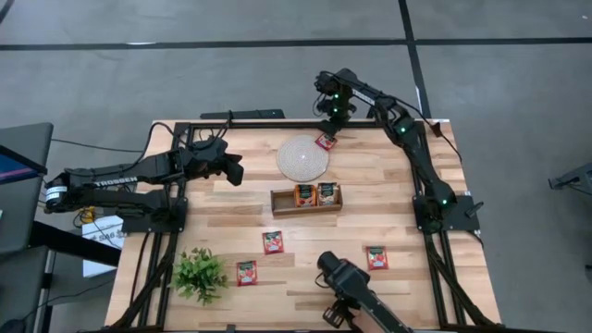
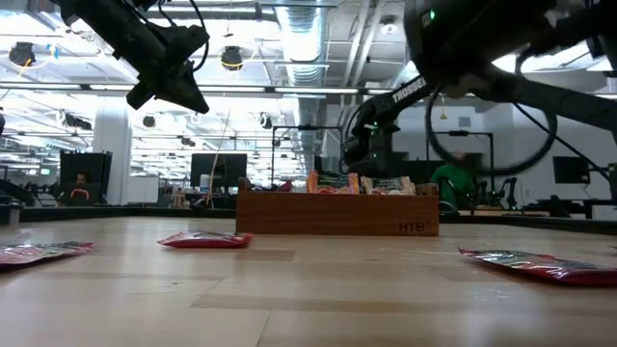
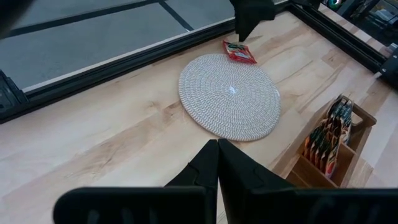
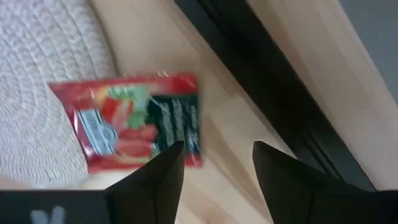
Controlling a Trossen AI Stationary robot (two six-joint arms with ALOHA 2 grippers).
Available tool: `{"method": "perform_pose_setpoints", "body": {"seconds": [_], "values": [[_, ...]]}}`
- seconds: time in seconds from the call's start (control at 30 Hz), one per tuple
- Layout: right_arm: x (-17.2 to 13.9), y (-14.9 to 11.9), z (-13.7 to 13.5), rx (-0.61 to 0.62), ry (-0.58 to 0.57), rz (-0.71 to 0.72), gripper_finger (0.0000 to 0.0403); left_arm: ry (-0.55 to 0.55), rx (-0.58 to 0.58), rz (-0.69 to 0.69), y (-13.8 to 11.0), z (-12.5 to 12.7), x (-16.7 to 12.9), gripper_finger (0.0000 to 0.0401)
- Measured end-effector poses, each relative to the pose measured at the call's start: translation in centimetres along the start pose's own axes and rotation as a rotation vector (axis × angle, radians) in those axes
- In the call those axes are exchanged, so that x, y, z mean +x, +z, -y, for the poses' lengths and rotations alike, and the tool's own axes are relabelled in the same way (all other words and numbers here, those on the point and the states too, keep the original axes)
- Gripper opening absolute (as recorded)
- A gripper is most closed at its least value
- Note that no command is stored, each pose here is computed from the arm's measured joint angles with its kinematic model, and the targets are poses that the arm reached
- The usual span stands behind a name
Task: Pick & Place Tea
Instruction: Put the red tea bag into the left section of the wooden organizer
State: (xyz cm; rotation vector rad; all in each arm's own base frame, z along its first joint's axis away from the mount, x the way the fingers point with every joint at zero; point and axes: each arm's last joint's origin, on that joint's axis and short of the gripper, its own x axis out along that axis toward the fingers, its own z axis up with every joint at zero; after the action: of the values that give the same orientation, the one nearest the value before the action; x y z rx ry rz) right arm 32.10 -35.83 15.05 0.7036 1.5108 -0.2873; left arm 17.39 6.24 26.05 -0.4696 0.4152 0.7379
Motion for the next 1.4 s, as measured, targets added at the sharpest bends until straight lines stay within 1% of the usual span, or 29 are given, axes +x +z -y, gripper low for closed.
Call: {"method": "perform_pose_setpoints", "body": {"seconds": [0.27,0.43,0.6,0.8,0.97,1.07,1.13,1.3,1.4], "values": [[0.3,0.5,-0.4,-0.03,-0.032,0.026,0.019,0.003,0.001,-0.005,0.0,0.0,0.0,0.0],[0.9,0.4,-0.4,-0.029,-0.029,0.005,0.0186,0.003,0.001,-0.005,0.0,0.0,0.0,0.0],[1.9,-0.1,-0.4,-0.03,-0.053,-0.032,0.0187,0.003,0.001,-0.005,0.0,0.0,0.0,0.0],[2.2,0.0,-0.7,-0.036,-0.072,-0.041,0.0185,0.003,0.0,-0.005,0.0,0.0,0.0,0.0],[2.5,0.1,-1.3,-0.05,-0.108,-0.062,0.0168,0.003,-0.001,-0.005,0.0,0.0,0.0,0.0],[2.5,0.0,-1.7,-0.051,-0.165,-0.098,0.0163,0.003,-0.002,-0.005,0.0,0.0,0.0,0.0],[2.6,-0.1,-1.8,-0.054,-0.187,-0.115,0.0163,0.003,-0.002,-0.005,0.0,0.0,0.0,0.0],[2.6,-0.3,-1.7,-0.047,-0.185,-0.135,0.017,0.003,-0.002,-0.005,0.0,0.0,0.0,0.0],[2.6,-0.5,-1.6,-0.048,-0.214,-0.153,0.0173,0.003,-0.002,-0.005,0.0,0.0,0.0,0.0]]}}
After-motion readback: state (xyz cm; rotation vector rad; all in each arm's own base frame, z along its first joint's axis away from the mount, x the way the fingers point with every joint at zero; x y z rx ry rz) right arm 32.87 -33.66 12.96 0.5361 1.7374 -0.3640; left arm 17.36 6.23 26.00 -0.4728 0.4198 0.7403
